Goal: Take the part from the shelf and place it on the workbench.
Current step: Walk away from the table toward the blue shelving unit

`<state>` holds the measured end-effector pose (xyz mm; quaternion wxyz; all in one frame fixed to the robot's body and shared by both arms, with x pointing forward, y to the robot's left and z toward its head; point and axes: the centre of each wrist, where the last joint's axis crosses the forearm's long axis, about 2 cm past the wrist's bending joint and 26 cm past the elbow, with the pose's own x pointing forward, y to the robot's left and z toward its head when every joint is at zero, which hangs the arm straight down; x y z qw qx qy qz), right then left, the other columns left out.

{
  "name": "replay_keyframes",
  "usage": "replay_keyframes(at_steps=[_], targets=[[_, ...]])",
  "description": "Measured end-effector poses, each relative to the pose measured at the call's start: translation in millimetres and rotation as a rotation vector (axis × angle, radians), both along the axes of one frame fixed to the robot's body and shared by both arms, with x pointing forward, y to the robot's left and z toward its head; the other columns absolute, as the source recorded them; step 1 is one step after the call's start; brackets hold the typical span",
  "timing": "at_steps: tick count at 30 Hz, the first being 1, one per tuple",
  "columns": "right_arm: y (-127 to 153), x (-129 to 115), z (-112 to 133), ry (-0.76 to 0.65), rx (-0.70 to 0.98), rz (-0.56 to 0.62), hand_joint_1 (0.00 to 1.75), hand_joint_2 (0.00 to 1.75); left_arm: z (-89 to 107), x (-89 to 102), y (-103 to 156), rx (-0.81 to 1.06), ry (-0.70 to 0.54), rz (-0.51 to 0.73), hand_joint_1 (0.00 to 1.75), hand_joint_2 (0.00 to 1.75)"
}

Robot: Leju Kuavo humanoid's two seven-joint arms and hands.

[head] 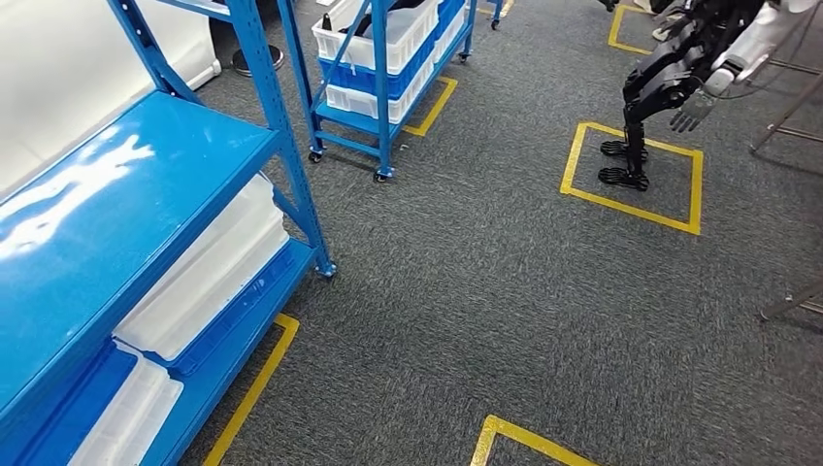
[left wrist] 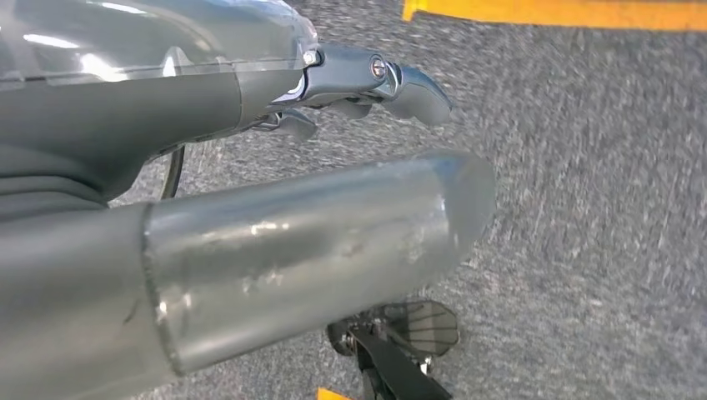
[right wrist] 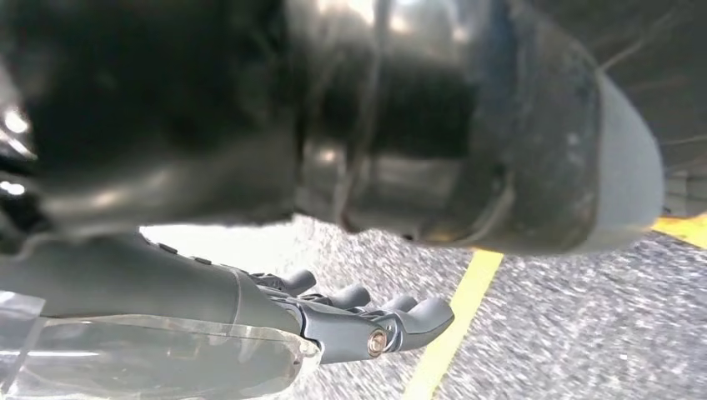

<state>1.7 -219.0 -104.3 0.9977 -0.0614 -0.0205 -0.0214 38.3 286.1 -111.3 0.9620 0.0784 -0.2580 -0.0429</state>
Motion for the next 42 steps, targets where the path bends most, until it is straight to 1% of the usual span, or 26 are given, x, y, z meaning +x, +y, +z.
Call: replay_keyframes(at_steps=[4, 8, 12, 16, 20, 26, 42], targets=[[1, 1, 0, -0.001, 0.004, -0.007, 0.0, 0.0, 0.2, 1.8, 2, 0.003, -0.006, -0.003, 0.0, 0.0], [2, 4, 0, -0.005, 0.009, -0.007, 0.0, 0.0, -0.3, -2.6, 5, 0.01, 0.001, -0.007, 0.0, 0.0], [3, 2, 0, 0.001, 0.021, -0.009, 0.0, 0.0, 0.0, 0.2, 7, 0.014, -0.005, -0.01, 0.0, 0.0], [5, 3, 0, 0.009, 0.03, -0.007, 0.0, 0.0, -0.3, -2.9, 12, 0.019, 0.001, -0.011, 0.0, 0.0], [6, 4, 0, 0.012, 0.035, -0.011, 0.0, 0.0, 0.0, 0.0, 16, 0.024, -0.005, -0.012, 0.0, 0.0], [6, 7, 0, 0.008, 0.035, -0.011, 0.0, 0.0, -0.3, -3.7, 17, 0.025, 0.0, -0.014, 0.0, 0.0], [9, 10, -1, 0.026, 0.04, -0.014, 0.0, 0.0, -0.5, -4.4, 17, 0.002, 0.005, -0.025, 0.0, 0.0]])
